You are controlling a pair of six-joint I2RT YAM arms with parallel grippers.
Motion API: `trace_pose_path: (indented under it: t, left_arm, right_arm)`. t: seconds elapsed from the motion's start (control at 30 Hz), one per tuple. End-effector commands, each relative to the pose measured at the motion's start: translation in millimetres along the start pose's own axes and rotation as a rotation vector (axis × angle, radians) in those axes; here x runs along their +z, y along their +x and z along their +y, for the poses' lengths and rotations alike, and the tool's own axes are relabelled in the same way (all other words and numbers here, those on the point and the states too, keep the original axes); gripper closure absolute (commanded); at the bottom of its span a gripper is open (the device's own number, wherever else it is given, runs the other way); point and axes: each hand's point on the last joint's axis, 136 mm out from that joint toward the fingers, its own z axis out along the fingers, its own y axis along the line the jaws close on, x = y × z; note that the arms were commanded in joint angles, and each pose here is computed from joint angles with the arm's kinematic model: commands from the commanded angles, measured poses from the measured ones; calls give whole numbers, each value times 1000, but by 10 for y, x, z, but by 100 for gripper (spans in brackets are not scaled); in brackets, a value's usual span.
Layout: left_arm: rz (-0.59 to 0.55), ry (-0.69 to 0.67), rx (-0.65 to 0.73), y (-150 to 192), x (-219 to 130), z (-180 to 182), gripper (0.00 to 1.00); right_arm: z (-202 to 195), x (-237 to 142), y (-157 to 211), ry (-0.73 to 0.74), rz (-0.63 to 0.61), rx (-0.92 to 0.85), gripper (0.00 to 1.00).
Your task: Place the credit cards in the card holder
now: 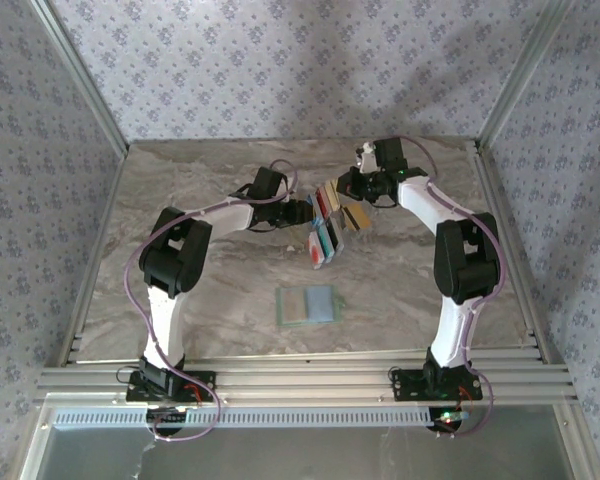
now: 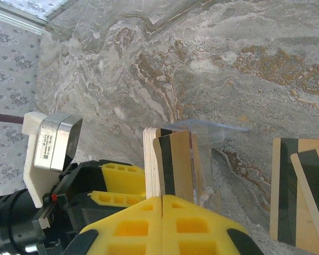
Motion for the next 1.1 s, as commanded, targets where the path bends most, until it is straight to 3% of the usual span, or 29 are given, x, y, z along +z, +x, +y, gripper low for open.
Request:
trace_pose_path:
  t: [0.0,0.7,1.07]
  left_arm:
    - [12,6,22,-2,47,-46,51]
    - [-75,57,36,-72,-619,-322,51]
    - [-149,0,33,139,-1052,-237,49]
  right_arm:
    - [60,-152,-70,10,-41,-12,97]
    - [180,-475,-184,52,-137,-34,100]
    - [402,-794,-137,94,-210,-89,100]
